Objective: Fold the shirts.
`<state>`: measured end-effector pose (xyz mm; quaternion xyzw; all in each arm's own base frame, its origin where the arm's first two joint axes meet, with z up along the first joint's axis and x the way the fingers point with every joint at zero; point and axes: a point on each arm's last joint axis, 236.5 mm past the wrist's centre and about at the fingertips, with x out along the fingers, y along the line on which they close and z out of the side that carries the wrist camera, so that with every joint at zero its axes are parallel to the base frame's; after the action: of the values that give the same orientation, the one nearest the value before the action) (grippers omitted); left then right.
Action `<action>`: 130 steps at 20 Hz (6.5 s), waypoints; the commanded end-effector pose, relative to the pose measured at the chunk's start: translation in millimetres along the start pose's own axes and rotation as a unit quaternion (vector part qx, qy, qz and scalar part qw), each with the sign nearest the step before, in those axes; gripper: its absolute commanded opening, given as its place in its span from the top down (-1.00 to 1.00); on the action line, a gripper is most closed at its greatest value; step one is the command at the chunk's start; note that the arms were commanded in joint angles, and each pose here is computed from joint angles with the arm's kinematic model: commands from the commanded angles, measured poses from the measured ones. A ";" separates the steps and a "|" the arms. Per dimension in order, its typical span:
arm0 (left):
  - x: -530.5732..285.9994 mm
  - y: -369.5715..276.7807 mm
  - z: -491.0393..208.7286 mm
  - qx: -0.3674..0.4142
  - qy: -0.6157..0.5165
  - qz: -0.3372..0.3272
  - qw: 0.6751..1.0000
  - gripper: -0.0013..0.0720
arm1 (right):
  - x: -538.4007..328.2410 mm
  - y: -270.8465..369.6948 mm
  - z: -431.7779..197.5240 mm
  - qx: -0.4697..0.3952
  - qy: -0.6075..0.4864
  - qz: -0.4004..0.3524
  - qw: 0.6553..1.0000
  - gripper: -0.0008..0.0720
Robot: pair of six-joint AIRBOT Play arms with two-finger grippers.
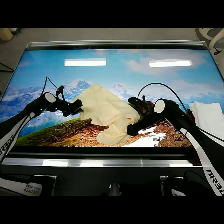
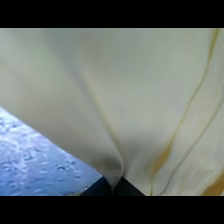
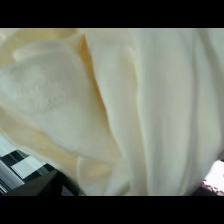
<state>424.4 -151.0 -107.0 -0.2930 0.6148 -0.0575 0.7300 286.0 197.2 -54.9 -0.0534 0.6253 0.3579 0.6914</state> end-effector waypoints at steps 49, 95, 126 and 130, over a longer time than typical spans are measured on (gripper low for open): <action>-163.0 10.9 -27.4 0.180 -0.190 0.062 0.963 0.88 | -84.6 -68.3 19.9 -0.137 0.073 -0.096 0.983 -0.74; -466.1 -28.7 -22.0 0.201 -0.400 0.153 0.881 0.88 | -423.7 -34.3 -58.8 -0.019 -0.139 -0.476 0.868 0.92; -220.2 16.7 0.2 0.197 -0.228 0.093 0.949 0.88 | 23.6 -14.8 4.3 0.144 -0.031 0.108 0.983 -0.85; -230.0 5.8 -4.2 0.203 -0.241 0.080 0.946 0.88 | 35.6 -14.8 19.2 0.183 -0.054 0.127 0.973 -0.85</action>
<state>367.1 -41.1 79.9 -0.0908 0.4269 -0.0434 0.8987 301.4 199.4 -82.3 0.1198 0.6509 0.3427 0.6667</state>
